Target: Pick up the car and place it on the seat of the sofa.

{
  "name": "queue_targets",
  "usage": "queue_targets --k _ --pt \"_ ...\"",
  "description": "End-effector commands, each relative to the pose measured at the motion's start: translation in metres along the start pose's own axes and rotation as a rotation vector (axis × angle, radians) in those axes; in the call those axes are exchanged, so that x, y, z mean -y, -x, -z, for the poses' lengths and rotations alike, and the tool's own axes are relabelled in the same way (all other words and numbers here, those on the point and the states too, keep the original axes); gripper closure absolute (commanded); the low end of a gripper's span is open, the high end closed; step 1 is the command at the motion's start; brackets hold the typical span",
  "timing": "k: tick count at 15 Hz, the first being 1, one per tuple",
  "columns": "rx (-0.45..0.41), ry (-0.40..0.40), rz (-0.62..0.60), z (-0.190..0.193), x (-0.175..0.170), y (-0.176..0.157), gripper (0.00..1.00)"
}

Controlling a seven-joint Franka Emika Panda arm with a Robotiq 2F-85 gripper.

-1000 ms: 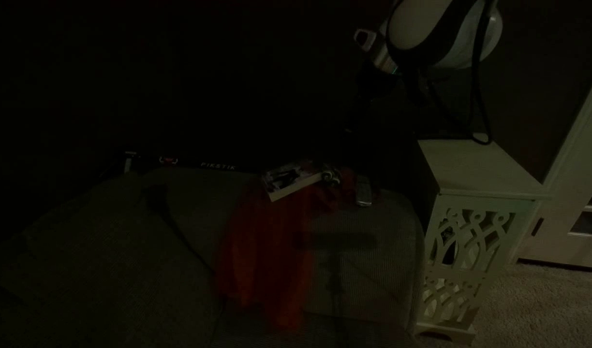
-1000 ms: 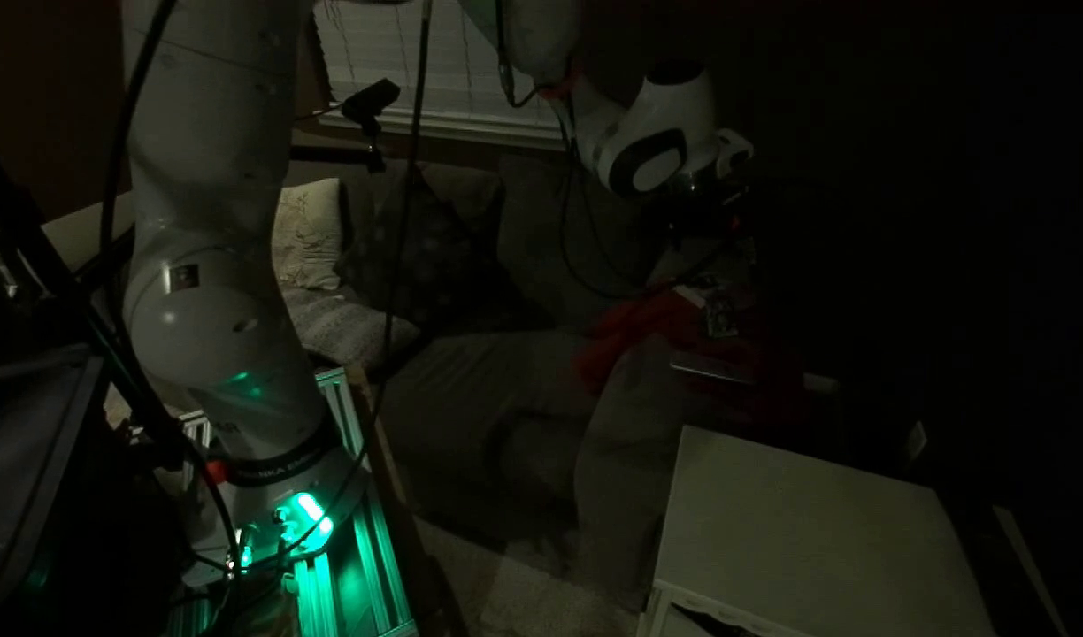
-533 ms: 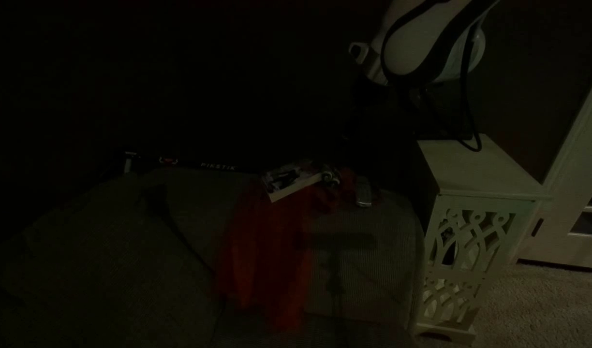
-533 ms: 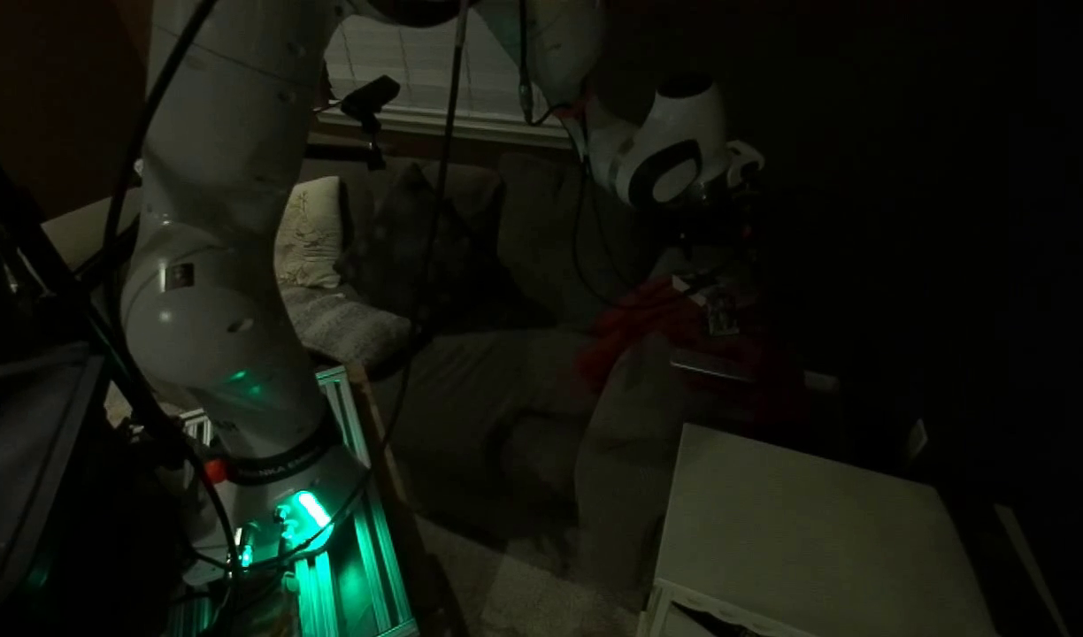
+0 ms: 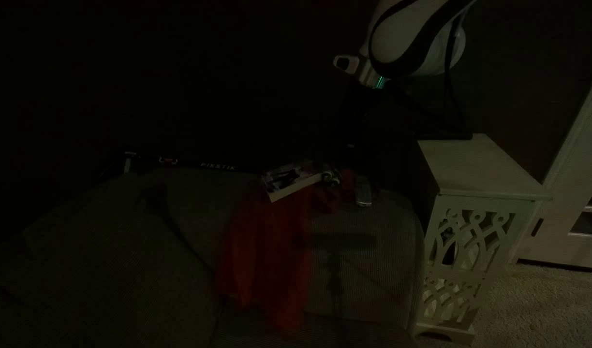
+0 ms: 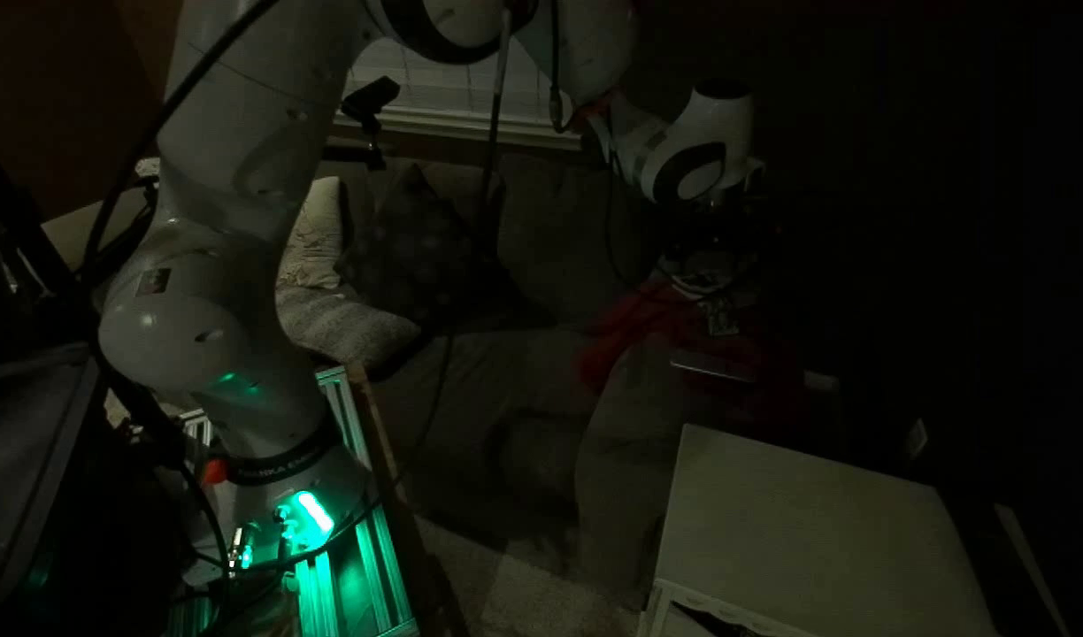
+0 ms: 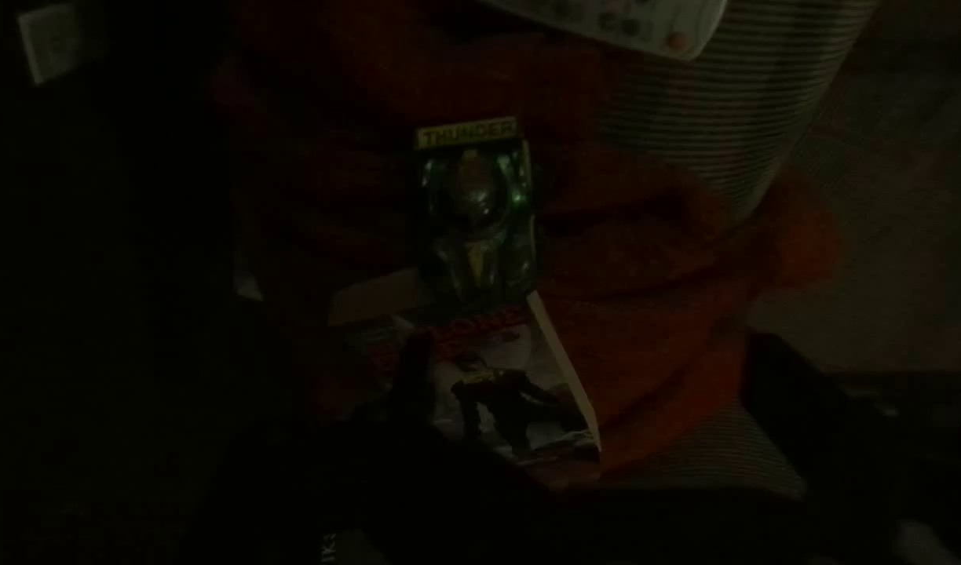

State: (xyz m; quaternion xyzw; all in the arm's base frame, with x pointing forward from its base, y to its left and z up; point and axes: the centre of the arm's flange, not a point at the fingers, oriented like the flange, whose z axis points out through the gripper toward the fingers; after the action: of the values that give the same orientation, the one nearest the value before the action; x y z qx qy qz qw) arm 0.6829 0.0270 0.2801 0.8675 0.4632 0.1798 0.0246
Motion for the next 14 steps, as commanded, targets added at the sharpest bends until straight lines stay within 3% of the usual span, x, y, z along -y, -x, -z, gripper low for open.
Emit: queue_targets --k 1,3,4,7,8,12,14 --pt "-0.017 0.011 0.168 -0.037 -0.036 -0.025 0.0" --pt "0.003 0.022 0.182 -0.056 -0.041 -0.028 0.0" --pt "-0.011 0.015 0.137 -0.031 -0.018 -0.014 0.0" --pt "-0.009 0.009 0.135 -0.041 -0.018 -0.012 0.0" --pt "0.027 0.002 0.157 -0.044 -0.017 -0.014 0.0" --pt "0.026 -0.117 0.221 -0.065 -0.011 -0.012 0.0" --pt "0.027 -0.116 0.292 -0.073 -0.01 -0.016 0.0"
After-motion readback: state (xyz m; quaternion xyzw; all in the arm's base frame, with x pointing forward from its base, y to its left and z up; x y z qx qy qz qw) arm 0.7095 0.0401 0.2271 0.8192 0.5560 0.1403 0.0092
